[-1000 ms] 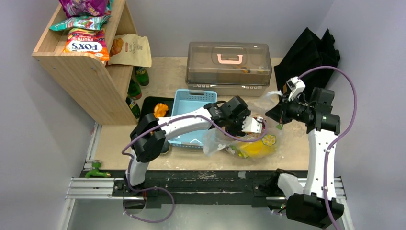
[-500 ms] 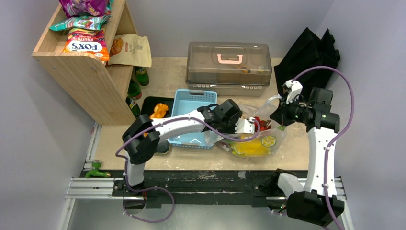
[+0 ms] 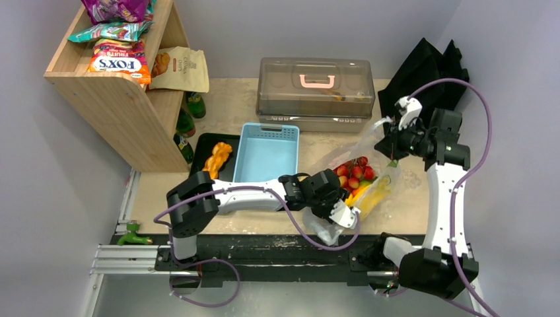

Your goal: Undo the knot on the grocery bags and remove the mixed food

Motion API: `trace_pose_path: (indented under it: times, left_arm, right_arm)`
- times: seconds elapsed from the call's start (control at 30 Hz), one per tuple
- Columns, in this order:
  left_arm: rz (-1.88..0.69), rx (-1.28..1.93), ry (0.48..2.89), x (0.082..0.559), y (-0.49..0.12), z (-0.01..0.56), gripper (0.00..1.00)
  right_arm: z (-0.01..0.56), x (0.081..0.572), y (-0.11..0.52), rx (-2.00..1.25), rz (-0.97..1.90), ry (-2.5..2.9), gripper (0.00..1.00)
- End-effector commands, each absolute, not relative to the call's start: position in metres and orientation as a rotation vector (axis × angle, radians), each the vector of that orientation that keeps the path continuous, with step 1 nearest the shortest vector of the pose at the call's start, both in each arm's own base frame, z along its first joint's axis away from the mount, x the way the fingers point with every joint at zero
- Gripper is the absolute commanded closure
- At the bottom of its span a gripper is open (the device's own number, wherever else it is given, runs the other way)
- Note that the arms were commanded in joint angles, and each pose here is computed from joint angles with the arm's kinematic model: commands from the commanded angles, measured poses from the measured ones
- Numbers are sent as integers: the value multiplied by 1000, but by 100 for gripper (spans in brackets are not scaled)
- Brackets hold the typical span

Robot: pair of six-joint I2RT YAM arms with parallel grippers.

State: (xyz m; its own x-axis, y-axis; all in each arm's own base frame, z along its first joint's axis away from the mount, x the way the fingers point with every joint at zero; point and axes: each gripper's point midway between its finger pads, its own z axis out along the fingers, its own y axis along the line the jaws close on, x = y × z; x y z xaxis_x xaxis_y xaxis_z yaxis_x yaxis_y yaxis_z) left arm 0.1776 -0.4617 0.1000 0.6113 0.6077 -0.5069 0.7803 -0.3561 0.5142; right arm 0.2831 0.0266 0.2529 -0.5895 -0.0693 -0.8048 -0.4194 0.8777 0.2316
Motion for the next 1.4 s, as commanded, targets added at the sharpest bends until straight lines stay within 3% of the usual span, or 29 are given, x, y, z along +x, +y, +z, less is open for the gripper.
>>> trace_pose_path:
  times: [0.0, 0.3, 0.67, 0.83, 1.07, 1.37]
  left_arm:
    - [-233, 2066, 1161, 194, -453, 95, 41]
    - [-381, 1750, 1371, 223, -468, 158, 40]
    - [-345, 1765, 1545, 263, -467, 121, 49]
    - [-261, 1939, 1449, 267, -462, 96, 52]
    - [-93, 2251, 1200, 268, -440, 67, 42]
    - [-54, 2504, 913, 267, -439, 37, 45]
  right_arm:
    - [224, 242, 33, -546, 476, 2202, 100]
    - [198, 217, 26, -660, 381, 2243, 100]
    - [202, 225, 27, -595, 405, 2247, 100]
    - [206, 227, 30, -579, 434, 2237, 100]
    - [210, 235, 37, -511, 514, 2241, 100]
    - [210, 245, 37, -465, 534, 2246, 100]
